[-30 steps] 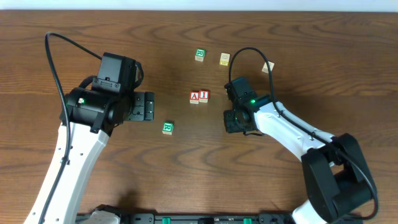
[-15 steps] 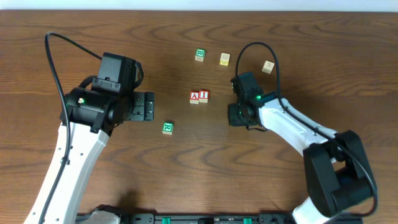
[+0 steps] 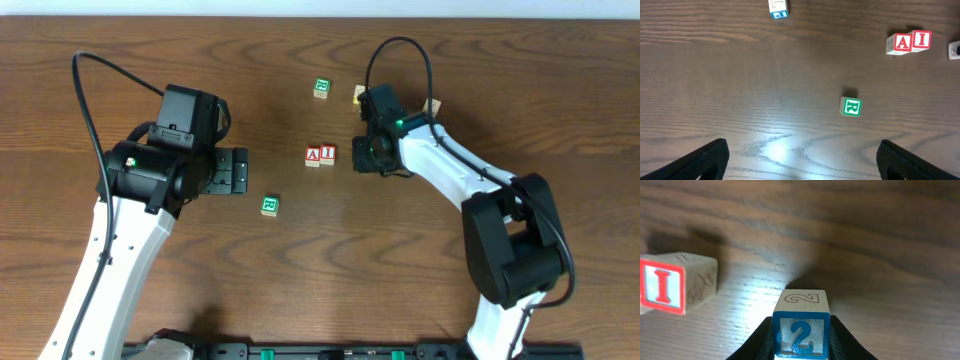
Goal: Spell out Ai2
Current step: 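Lower the blue '2' block right of the 'I' block and open right gripper, then push the '2' block left against the 'I' block with right gripper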
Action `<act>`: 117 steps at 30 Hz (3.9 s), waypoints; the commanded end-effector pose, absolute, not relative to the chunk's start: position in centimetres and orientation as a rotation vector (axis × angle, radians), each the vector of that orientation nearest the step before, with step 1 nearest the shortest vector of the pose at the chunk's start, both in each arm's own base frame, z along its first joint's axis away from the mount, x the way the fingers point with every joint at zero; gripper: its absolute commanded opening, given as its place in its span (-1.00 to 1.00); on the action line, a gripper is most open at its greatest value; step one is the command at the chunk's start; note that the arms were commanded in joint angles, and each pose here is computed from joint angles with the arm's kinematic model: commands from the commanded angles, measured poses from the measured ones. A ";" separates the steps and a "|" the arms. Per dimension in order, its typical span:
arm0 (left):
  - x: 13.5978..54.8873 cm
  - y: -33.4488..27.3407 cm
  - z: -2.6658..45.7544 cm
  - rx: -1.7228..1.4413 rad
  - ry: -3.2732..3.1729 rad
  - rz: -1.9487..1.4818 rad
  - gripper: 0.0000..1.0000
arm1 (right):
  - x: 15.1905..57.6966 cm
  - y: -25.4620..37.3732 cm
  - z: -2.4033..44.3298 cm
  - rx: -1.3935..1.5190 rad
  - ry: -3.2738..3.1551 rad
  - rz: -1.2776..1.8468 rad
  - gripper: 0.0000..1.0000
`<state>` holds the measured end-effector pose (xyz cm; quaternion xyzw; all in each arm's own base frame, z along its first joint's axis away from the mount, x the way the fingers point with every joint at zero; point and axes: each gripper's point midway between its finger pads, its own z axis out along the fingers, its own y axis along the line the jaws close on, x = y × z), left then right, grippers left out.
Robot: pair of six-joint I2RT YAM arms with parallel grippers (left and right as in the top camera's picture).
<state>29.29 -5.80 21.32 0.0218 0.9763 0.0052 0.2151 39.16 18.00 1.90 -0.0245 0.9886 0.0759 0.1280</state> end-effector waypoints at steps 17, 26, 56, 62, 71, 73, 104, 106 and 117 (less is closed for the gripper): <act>29.3 -5.7 21.9 0.071 2.688 0.020 0.91 | 40.4 20.8 2.9 -0.102 2.850 0.299 -0.42; 29.3 -5.7 21.9 0.071 2.688 0.020 0.91 | 40.5 20.9 2.1 -0.102 2.857 0.296 -0.31; 29.3 -5.7 21.9 0.071 2.688 0.020 0.91 | 40.4 13.3 5.4 0.062 2.823 0.019 -0.07; 29.3 -5.7 21.9 0.071 2.688 0.020 0.91 | 40.1 13.3 5.0 0.059 2.833 0.020 -0.10; 29.3 -5.7 21.9 0.071 2.688 0.020 0.91 | 39.7 13.8 3.7 0.045 2.834 0.048 -0.11; 29.3 -5.7 21.9 0.071 2.688 0.020 0.91 | 39.7 14.2 3.4 0.037 2.838 0.066 -0.11; 29.3 -5.7 21.9 0.071 2.688 0.020 0.91 | 39.5 17.3 1.9 -0.003 2.854 0.196 -0.11; 29.3 -5.7 21.9 0.071 2.688 0.020 0.91 | 39.6 17.5 2.0 -0.004 2.852 0.213 -0.10; 29.3 -5.7 21.9 0.071 2.688 0.020 0.91 | 39.8 18.1 2.1 -0.013 2.840 0.236 -0.12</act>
